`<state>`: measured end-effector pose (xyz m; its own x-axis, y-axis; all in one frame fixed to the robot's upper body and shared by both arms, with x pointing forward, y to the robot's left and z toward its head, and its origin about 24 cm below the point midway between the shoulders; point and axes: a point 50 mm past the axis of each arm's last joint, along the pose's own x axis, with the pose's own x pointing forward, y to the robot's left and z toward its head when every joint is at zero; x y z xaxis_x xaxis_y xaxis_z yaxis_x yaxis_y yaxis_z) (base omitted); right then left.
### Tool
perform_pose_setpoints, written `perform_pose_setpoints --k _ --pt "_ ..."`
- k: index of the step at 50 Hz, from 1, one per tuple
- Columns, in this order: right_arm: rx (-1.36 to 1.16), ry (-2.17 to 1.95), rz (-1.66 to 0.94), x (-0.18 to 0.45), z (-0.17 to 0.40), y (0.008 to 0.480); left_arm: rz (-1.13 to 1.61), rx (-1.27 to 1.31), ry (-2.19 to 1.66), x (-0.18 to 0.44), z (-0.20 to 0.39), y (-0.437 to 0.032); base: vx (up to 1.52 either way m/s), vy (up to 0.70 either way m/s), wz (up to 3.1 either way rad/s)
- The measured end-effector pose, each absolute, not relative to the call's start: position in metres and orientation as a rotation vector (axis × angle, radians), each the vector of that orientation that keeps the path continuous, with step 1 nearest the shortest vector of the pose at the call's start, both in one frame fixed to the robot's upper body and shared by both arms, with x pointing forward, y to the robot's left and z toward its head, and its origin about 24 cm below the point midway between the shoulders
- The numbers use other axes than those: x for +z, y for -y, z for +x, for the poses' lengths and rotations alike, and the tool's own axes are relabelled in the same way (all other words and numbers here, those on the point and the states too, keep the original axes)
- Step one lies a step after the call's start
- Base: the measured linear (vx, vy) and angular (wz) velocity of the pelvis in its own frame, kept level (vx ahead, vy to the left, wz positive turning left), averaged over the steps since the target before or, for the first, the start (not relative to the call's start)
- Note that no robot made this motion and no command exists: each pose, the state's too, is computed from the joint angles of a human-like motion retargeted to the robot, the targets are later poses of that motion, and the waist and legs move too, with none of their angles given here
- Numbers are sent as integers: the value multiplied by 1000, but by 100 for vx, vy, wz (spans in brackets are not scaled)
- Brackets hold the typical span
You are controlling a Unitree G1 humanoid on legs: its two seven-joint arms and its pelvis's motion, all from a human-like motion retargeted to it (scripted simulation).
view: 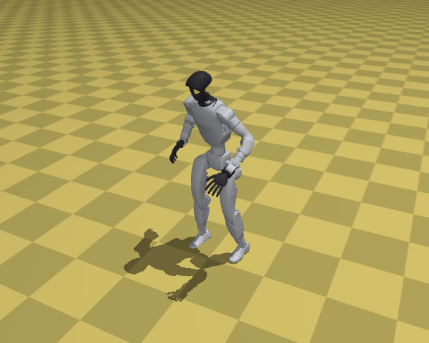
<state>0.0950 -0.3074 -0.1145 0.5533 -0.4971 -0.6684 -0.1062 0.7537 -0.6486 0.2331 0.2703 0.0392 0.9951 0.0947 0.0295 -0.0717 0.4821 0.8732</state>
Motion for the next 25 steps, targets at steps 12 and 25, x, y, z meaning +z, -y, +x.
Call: perform_pose_setpoints --k 12,25 --pt "-265 -443 -864 -11 249 318 728 -122 -1106 -139 62 -268 3 5 -26" --pt "-512 -376 -447 -24 216 300 357 445 -1604 -147 -77 -280 0 28 34"
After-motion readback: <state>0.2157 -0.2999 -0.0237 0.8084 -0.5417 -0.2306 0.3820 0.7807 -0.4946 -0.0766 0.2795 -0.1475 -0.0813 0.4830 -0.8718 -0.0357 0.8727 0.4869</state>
